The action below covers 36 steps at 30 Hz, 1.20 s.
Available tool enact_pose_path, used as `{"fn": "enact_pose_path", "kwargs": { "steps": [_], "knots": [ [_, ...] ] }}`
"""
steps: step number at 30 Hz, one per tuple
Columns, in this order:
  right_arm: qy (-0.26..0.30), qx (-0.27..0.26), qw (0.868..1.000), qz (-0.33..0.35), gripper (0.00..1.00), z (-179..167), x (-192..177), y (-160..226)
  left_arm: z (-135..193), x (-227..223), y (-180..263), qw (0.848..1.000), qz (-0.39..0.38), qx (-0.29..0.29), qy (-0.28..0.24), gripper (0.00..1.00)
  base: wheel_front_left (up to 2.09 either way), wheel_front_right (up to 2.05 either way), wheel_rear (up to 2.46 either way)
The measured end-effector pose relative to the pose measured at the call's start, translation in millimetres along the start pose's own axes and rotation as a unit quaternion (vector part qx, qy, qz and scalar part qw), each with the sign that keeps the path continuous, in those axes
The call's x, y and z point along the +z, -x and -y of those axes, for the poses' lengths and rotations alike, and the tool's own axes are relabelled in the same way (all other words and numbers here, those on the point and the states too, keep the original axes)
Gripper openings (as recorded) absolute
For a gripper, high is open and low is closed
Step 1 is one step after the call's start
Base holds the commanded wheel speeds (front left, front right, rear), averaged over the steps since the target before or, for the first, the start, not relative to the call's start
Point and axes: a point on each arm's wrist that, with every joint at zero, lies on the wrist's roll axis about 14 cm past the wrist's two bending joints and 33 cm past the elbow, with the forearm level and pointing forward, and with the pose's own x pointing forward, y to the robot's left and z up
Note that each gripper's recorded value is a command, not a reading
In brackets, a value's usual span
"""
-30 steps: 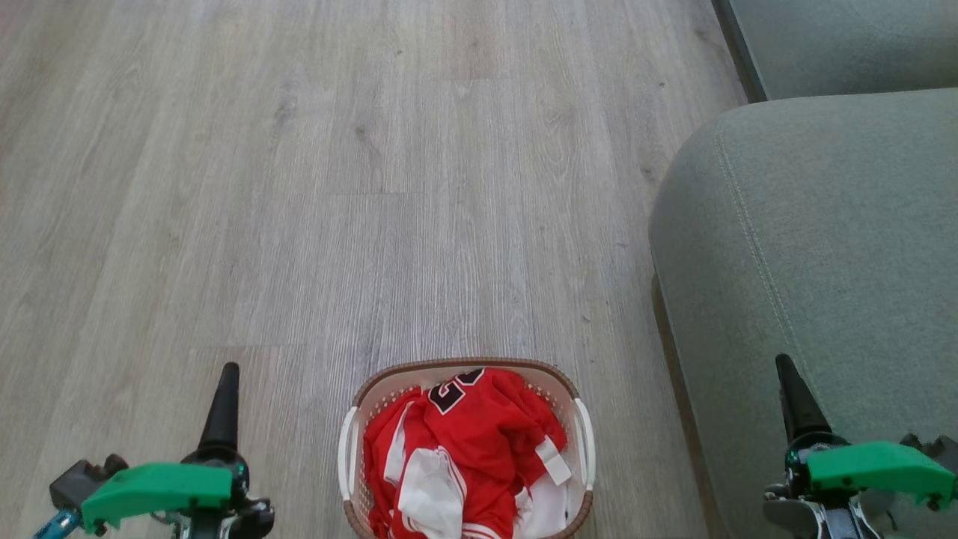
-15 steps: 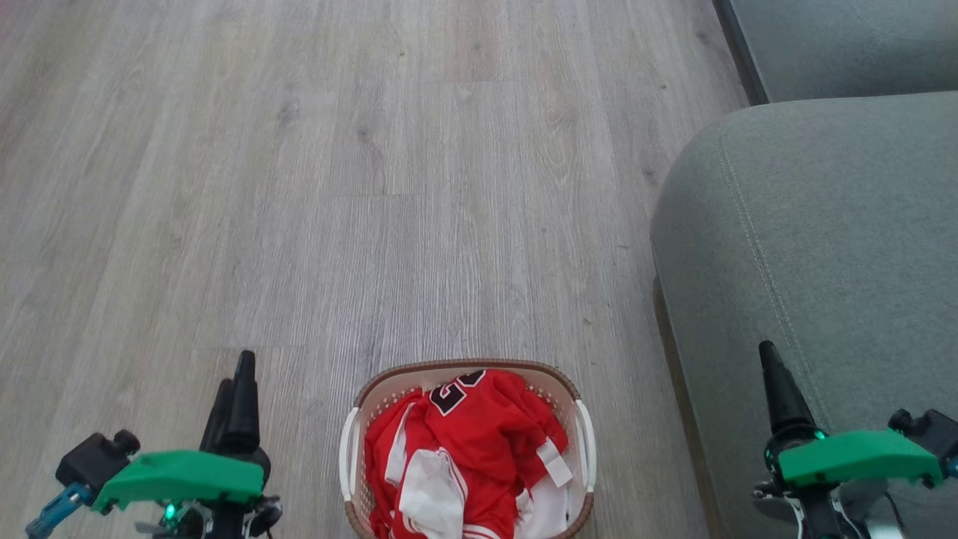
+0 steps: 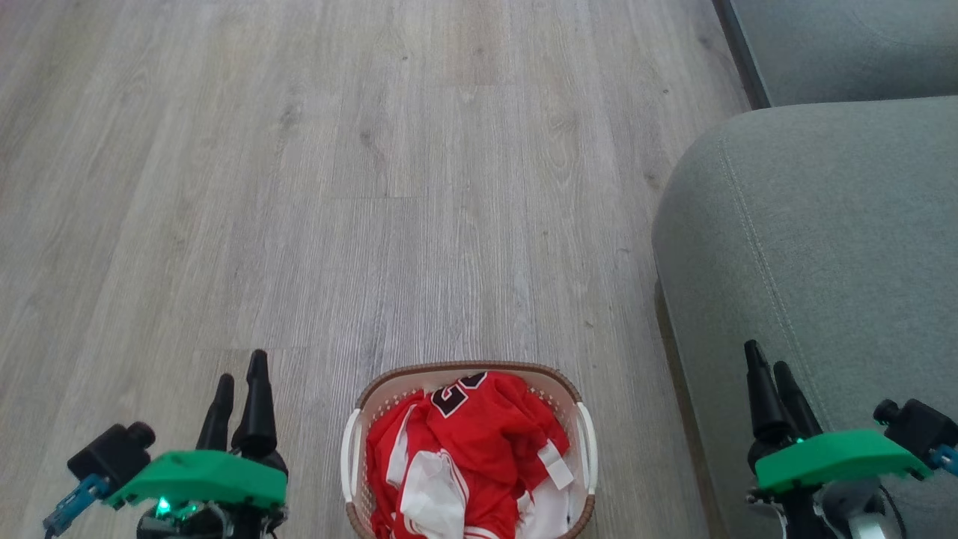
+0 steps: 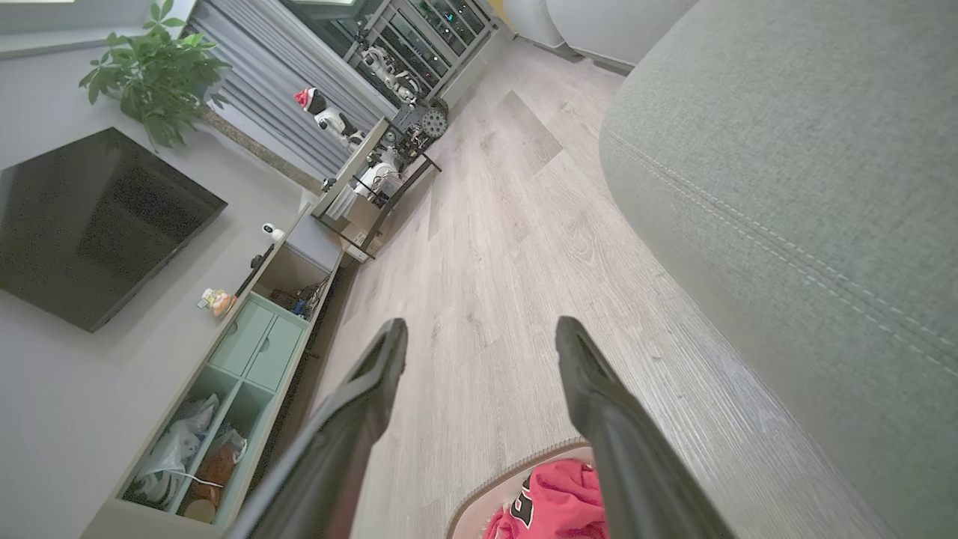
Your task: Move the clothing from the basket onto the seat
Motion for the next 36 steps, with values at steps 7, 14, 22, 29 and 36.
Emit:
{"fn": "enact_pose_path", "kwargs": {
  "steps": [7,14,22,29,36],
  "knots": [
    [0.046,0.011,0.999,0.003,1.00,-6.0,0.1,-0.7,4.6,4.7,1.0,0.999,0.014,-0.005,-0.045,1.00,0.00,0.00,0.00],
    [0.089,0.020,0.996,0.012,1.00,-10.2,2.5,-1.1,7.6,4.2,3.5,0.996,0.020,-0.009,-0.091,1.00,0.00,0.00,0.00],
    [0.137,0.034,0.990,0.017,1.00,-17.3,3.2,-1.4,9.3,7.2,4.5,0.990,0.033,-0.011,-0.135,1.00,0.00,0.00,0.00],
    [0.178,0.049,0.982,0.025,1.00,-25.2,4.2,-1.7,8.3,6.3,6.1,0.984,0.038,-0.012,-0.174,1.00,0.00,0.00,0.00],
    [0.219,0.061,0.973,0.033,1.00,-31.8,5.3,-1.8,10.4,6.1,6.9,0.977,0.045,-0.016,-0.210,1.00,0.00,0.00,0.00]
  ]
}}
